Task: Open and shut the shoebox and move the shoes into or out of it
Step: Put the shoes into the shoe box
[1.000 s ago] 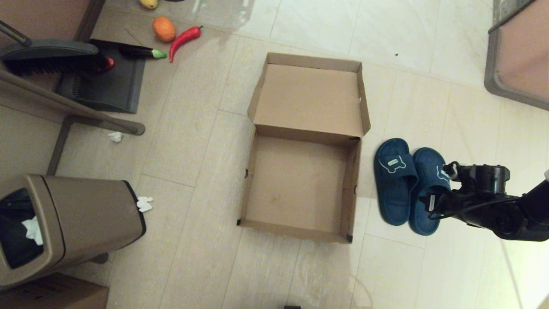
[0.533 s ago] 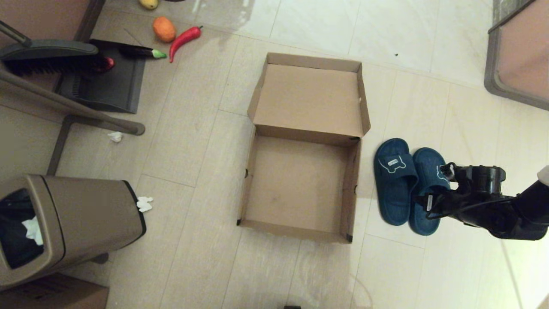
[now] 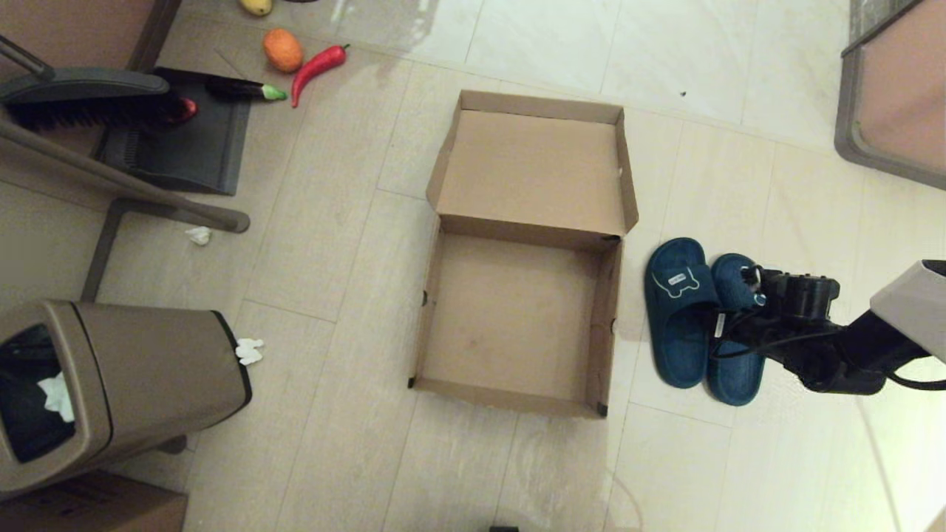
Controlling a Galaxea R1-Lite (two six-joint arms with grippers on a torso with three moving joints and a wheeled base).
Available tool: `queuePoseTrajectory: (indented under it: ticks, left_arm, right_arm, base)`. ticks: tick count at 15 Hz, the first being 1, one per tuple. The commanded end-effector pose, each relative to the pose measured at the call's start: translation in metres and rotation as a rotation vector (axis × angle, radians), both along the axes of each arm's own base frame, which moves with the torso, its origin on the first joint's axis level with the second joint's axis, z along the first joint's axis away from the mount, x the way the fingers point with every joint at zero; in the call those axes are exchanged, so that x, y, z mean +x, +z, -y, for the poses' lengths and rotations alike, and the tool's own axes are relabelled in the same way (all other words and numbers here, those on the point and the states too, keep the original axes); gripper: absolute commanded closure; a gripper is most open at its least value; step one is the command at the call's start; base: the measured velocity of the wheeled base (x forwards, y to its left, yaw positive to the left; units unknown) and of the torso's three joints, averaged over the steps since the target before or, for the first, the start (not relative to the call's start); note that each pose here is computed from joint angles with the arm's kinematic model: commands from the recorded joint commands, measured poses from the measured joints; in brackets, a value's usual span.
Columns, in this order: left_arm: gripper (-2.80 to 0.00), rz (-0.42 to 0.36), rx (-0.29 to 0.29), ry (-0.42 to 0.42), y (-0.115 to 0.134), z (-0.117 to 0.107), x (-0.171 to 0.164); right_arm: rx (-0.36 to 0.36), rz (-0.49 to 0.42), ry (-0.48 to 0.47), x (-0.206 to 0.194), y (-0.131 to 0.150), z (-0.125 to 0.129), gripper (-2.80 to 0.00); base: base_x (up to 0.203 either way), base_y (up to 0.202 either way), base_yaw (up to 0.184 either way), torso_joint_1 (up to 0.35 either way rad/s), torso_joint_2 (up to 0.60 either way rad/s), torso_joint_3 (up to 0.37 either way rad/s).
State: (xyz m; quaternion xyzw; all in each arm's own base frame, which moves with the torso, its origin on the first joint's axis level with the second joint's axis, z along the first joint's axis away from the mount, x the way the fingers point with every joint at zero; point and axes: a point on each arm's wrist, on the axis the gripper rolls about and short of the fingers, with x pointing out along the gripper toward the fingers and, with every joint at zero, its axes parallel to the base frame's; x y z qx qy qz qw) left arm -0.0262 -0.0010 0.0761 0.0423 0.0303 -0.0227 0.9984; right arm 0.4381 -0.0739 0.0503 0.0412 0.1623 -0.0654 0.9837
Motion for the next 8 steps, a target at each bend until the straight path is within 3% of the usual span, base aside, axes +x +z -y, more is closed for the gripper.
queuePoseTrajectory:
  ticks: [1,7,8]
  left_arm:
    - [0.00,-0.002,0.000,0.000,0.000,0.000,0.000]
    - [0.00,-0.011,0.000,0.000,-0.001,0.000,0.000]
    - [0.00,-0.010,0.000,0.000,0.000,0.000,-0.001]
  right_arm:
    - [-0.014,0.006,0.000,0.010,-0.006,0.000,-2.80]
    - [-0.045,0.068,-0.012,0.022,0.008,0.001,-2.80]
    - [-0.045,0.066,-0.008,0.023,0.007,-0.001,0.00]
  base:
    - [0.000,0.000,0.000,0.000,0.00,0.000]
    - [0.000,0.000,0.000,0.000,0.00,0.000]
    - [0.000,0.000,0.000,0.000,0.00,0.000]
